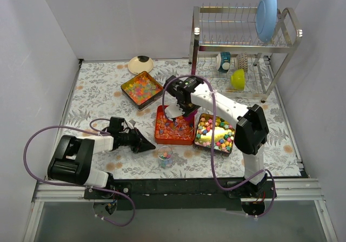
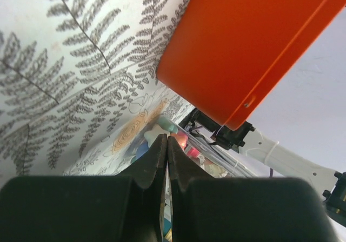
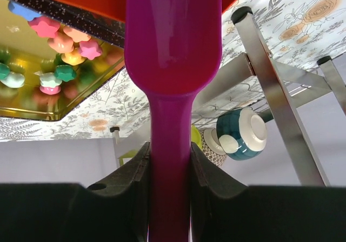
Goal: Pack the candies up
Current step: Scoop the fake candies from the storage box.
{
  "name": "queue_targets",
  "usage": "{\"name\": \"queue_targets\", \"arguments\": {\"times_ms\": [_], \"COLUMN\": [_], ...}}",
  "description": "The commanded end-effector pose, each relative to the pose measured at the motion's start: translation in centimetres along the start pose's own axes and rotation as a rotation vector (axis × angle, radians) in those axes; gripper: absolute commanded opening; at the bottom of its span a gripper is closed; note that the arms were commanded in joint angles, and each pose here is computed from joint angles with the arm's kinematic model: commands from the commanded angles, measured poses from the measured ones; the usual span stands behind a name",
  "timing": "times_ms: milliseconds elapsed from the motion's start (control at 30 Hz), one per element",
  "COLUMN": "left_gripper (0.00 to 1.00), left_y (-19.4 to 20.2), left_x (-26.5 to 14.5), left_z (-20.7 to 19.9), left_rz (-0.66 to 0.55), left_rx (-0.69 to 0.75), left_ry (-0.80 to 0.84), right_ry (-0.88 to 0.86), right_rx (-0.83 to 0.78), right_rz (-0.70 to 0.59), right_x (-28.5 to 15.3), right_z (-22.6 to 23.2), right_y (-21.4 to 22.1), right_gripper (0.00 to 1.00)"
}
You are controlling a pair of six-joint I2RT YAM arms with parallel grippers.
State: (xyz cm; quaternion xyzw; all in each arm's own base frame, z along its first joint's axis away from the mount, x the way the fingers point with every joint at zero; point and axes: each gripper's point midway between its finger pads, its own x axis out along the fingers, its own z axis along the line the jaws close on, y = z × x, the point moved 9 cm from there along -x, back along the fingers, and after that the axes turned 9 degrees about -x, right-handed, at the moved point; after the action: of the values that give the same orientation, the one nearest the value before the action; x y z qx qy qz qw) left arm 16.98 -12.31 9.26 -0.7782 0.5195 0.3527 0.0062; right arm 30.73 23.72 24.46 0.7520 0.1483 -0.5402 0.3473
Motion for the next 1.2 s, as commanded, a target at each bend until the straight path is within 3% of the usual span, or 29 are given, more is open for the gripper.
{"name": "queue_targets", "arguments": {"times_ms": [0, 233, 667, 1167], "left_gripper": [0.00, 0.00, 0.00, 0.00], "left_y": [-0.5, -0.9, -2.6, -2.7], "left_x": [0.5, 0.7, 1.2, 1.6], "left_z": [-0.8, -1.0, -2.2, -1.3], "left_rz": [-0.018, -0.021, -0.051, -0.079], "left_rx": [0.038, 0.067, 0.139, 0.118], "left_ry": [0.024, 0.023, -0.005, -0.010], "right_ry": [-0.030, -0.083, -0.083, -0.121], "right_rx": [-0.056, 0.002, 0.074, -0.025], "right_rz": [0.069, -0.049, -0.077, -0.201], "right_x": [1.0, 1.3, 1.7, 3.2], "right_z": [0.1, 0.4, 1.3, 3.2], "right_y": [-0.4, -2.5, -3.3, -4.8], "right_gripper": [0.01, 0.01, 0.01, 0.01]}}
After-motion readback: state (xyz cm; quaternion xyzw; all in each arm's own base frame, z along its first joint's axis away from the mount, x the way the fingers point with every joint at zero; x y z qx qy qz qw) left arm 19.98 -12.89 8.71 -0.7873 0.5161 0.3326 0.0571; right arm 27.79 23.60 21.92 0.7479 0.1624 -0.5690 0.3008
